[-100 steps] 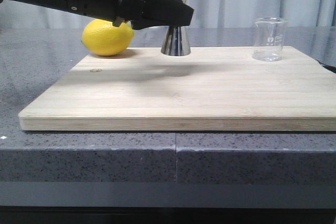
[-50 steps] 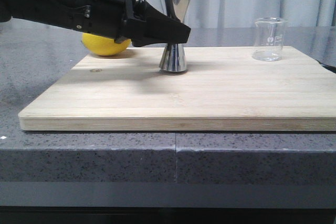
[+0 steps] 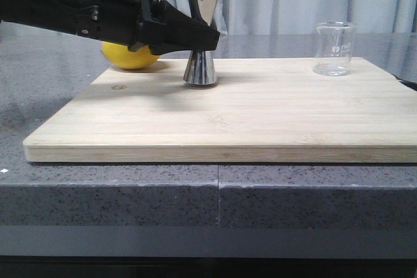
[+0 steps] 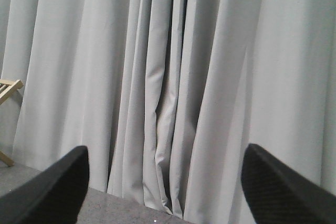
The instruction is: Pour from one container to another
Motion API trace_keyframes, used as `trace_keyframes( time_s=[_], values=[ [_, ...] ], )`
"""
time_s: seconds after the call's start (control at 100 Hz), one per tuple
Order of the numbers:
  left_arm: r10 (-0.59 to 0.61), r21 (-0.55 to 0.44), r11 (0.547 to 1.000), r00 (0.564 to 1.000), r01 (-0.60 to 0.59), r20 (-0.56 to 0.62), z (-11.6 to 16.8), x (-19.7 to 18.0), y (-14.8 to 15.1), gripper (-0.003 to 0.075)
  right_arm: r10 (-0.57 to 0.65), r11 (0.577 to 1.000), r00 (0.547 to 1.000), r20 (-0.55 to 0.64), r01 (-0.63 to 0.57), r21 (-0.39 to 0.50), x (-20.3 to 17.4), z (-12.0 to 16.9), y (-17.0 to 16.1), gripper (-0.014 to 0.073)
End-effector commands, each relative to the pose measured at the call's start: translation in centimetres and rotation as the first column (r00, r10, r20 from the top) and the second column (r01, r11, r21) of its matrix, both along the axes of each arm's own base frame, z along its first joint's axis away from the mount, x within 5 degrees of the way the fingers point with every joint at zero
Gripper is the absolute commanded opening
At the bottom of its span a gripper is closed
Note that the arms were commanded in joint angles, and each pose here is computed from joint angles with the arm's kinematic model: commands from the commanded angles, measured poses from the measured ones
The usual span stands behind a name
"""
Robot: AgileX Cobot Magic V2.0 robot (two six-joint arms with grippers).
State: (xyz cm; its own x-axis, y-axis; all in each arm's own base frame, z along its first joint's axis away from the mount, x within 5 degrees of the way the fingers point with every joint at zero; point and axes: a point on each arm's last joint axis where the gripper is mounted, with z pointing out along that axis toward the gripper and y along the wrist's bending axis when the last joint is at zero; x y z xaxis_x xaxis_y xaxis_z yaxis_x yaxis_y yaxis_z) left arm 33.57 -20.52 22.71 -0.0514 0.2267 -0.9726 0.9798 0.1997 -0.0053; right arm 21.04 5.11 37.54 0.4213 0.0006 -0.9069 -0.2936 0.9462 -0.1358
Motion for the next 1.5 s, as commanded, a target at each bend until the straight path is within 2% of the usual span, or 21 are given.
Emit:
trace_keyframes(
  time_s=[0.0, 0.25, 0.81, 0.91, 1.24, 1.36, 1.49],
  values=[
    [-0.015, -0.119, 0.993, 0.999, 0.021, 0.049, 3.3, -0.4, 0.0, -0.0013, 0.01, 0.999, 0.995, 0.103, -0.013, 0.034, -0.8, 1.8, -0.1, 0.0534],
    [-0.019, -0.109, 0.994, 1.0, 0.02, 0.013, 2.3, -0.9, 0.2, -0.0013, 0.01, 0.999, 0.995, 0.103, -0.013, 0.034, -0.8, 1.8, -0.1, 0.0534],
    [-0.019, -0.104, 0.994, 1.0, 0.02, 0.009, 2.2, -0.9, 0.2, 0.0001, 0.011, 0.999, 0.994, 0.106, -0.014, 0.035, -0.8, 1.8, -0.1, 0.0534],
    [-0.02, -0.102, 0.995, 1.0, 0.021, 0.009, 2.2, -1.0, 0.2, 0.0059, 0.011, 0.999, 0.994, 0.107, -0.014, 0.035, -0.8, 1.8, -0.1, 0.0534],
    [-0.02, -0.102, 0.995, 1.0, 0.021, 0.009, 2.2, -1.0, 0.2, 0.0373, 0.011, 0.999, 0.994, 0.107, -0.014, 0.035, -0.8, 1.8, -0.1, 0.0534],
    [-0.02, -0.102, 0.995, 1.0, 0.021, 0.009, 2.2, -1.0, 0.2, 0.0428, 0.011, 0.999, 0.994, 0.107, -0.014, 0.035, -0.8, 1.8, -0.1, 0.0534],
    [-0.025, -0.099, 0.995, 1.0, 0.027, 0.017, 2.5, -1.0, 0.2, 0.0432, 0.011, 0.999, 0.994, 0.107, -0.014, 0.035, -0.8, 1.8, -0.1, 0.0534]
  ],
)
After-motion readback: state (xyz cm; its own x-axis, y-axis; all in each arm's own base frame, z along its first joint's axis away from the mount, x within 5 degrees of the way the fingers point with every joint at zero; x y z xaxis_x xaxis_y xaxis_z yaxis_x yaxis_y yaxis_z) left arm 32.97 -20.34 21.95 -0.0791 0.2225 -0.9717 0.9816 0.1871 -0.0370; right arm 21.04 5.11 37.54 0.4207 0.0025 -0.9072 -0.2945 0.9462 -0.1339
